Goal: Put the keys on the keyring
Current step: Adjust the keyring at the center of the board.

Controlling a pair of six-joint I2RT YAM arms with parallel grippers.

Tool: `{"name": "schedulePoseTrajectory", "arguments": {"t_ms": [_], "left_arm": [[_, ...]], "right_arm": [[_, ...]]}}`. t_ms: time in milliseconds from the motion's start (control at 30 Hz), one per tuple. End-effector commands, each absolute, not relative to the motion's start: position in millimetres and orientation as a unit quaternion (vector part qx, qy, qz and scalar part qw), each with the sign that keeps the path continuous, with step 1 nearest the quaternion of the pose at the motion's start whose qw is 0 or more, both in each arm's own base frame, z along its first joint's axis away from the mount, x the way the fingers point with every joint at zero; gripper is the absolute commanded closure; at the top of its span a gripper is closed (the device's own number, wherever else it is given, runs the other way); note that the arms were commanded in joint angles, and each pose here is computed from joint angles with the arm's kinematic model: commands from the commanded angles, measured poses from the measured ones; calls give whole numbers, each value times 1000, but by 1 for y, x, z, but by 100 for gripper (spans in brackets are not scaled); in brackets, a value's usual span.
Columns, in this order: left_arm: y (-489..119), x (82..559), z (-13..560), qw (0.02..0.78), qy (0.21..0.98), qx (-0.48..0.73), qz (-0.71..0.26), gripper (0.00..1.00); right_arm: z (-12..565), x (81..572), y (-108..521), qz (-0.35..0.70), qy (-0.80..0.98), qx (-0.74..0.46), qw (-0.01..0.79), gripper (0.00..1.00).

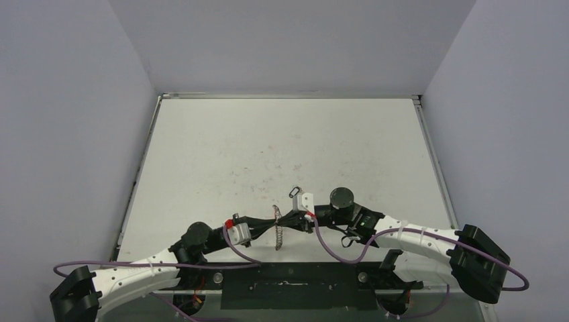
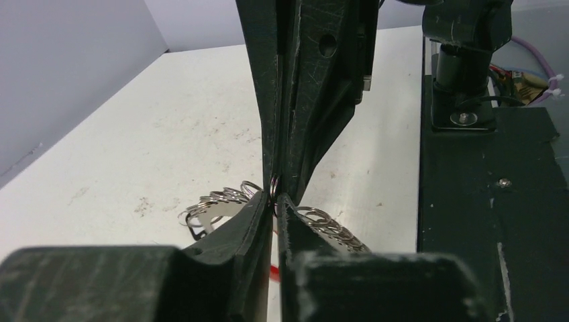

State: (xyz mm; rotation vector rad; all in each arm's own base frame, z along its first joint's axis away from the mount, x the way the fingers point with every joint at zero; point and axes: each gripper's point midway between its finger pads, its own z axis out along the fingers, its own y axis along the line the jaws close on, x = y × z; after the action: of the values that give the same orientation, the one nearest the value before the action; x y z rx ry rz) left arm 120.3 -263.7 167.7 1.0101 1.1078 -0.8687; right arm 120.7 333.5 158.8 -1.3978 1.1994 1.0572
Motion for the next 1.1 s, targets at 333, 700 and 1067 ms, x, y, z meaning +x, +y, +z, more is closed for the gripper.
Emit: {"name": "schedulePoseTrajectory", "arguments": {"t_ms": [333, 700, 1067], "left_arm": [[-251, 131, 149, 629, 539, 448, -335, 60], [-276, 143, 139, 606, 550, 470, -331, 62], [-313, 148, 131, 593, 536, 478, -365, 64]], "right_arm": [[139, 133, 297, 304, 620, -636, 345, 100], [88, 145, 276, 211, 738, -605, 210, 100], [101, 142, 270, 209, 733, -603, 235, 100]]}}
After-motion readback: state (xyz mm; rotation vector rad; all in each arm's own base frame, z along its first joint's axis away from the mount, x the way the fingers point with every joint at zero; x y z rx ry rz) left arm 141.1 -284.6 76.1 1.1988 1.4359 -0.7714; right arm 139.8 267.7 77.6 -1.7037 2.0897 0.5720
